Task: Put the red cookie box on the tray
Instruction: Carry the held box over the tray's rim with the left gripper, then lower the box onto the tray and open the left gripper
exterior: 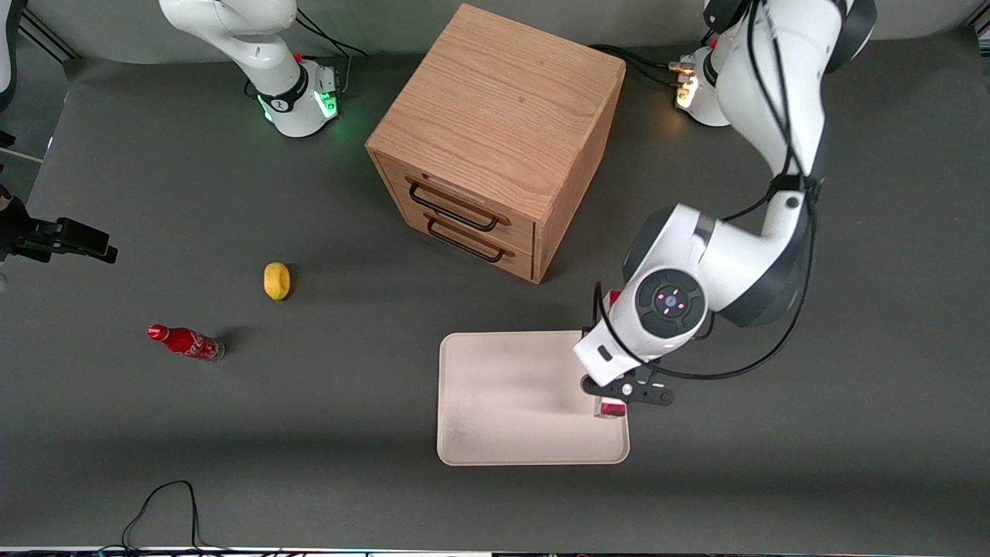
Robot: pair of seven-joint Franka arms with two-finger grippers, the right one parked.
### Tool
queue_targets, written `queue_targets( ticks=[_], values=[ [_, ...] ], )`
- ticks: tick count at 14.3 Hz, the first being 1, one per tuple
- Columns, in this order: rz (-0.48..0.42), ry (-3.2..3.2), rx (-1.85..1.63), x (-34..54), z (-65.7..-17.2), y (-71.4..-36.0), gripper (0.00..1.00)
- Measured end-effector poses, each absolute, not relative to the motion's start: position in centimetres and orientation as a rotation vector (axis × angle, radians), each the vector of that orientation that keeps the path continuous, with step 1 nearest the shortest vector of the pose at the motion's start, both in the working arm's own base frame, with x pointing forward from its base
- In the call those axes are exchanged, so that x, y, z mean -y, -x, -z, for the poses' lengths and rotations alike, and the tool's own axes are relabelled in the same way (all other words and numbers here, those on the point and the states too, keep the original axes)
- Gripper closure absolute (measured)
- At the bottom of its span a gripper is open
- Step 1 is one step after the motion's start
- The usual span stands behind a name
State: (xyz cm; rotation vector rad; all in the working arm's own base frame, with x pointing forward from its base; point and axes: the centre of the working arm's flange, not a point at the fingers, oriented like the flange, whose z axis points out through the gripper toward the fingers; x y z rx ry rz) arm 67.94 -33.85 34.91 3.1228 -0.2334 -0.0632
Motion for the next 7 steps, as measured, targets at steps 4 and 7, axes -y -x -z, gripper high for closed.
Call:
queue_targets(
  ticks=[4, 7],
  values=[
    [-0.008, -3.107, 0.209, 33.8, -31.0, -68.6, 0.97],
    [-0.056, -3.095, 0.192, 33.4, -29.3, -69.3, 0.97]
  ],
)
